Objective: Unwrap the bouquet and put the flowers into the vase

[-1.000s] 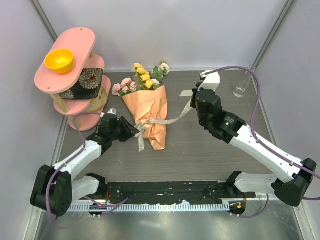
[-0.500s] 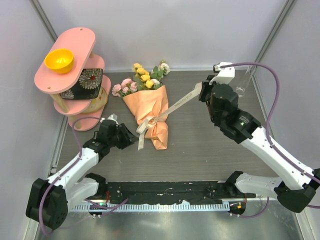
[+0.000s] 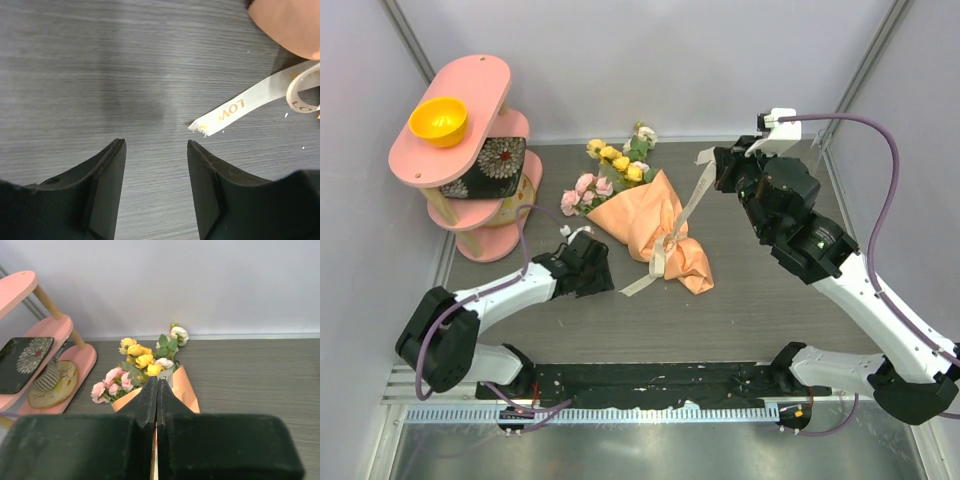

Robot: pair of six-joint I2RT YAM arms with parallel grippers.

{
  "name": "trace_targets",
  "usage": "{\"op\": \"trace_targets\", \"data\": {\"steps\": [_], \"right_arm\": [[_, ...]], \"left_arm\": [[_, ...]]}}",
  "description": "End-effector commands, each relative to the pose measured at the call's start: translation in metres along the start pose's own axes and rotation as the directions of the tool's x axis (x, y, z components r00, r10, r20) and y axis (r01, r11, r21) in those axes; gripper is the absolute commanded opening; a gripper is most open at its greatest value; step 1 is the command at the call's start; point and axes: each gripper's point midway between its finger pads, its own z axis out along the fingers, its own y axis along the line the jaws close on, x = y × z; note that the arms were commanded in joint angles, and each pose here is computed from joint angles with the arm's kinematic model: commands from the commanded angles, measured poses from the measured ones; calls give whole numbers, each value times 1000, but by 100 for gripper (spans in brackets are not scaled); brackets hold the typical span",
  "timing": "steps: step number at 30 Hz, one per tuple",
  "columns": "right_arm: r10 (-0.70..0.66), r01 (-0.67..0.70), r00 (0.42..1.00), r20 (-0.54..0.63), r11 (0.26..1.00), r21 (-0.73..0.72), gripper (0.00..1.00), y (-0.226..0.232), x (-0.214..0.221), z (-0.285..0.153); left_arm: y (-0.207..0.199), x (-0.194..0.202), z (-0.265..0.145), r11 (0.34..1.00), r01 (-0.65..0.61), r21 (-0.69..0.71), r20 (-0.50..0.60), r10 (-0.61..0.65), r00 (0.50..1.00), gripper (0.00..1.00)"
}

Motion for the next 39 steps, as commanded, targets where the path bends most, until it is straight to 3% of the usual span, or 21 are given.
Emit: {"op": "trace_targets", "data": {"steps": [1, 4, 6, 10, 12, 15, 18, 23, 27, 32, 35, 37, 39], "right_arm": [[74, -75, 997, -9, 990, -123, 1, 26, -6, -2], [97, -102, 995, -40, 981, -165, 1, 39, -1, 1], [114, -120, 993, -40, 974, -194, 1, 46, -6, 0], [132, -138, 990, -41, 964, -228, 1, 55, -12, 2], [146, -154, 988, -52, 956, -252, 1, 62, -14, 1], [203, -221, 975, -89, 914, -341, 1, 81, -18, -6], [248, -290, 957, -150, 816, -499, 1, 116, -22, -19], [307, -388, 921, -240, 666, -637, 1, 155, -38, -34], [306, -391, 919, -247, 647, -655, 1, 164, -45, -31], [326, -413, 909, -261, 616, -671, 1, 172, -52, -30], [330, -410, 910, -251, 628, -661, 1, 171, -50, -25], [294, -361, 932, -212, 711, -603, 1, 156, -36, -13], [268, -288, 957, -110, 841, -459, 2, 121, -30, 8]], "left_arm": [[-33, -19, -4, 987, -152, 44, 65, 149, 987, 56], [-69, -13, -6, 956, -201, 214, 66, 191, 979, 61], [-79, -17, -3, 952, -184, 245, 78, 170, 982, 64], [-114, -23, -11, 913, -139, 384, 81, 116, 990, 54], [-138, -42, -21, 880, -111, 462, 137, 53, 989, 49], [-149, -68, -23, 885, -59, 463, 169, -23, 985, 43], [-151, -91, -8, 890, 35, 454, 143, -112, 983, 42], [-141, -105, 43, 902, 157, 403, 46, -192, 980, 36], [-131, -102, 71, 919, 188, 346, -1, -200, 980, 34], [-87, -95, 82, 931, 249, 266, -2, -258, 966, 31], [-73, -102, 69, 936, 241, 256, 22, -255, 967, 31], [-67, -104, 57, 949, 207, 236, 43, -224, 974, 31], [-63, -105, 50, 958, 182, 222, 61, -200, 978, 32]]}}
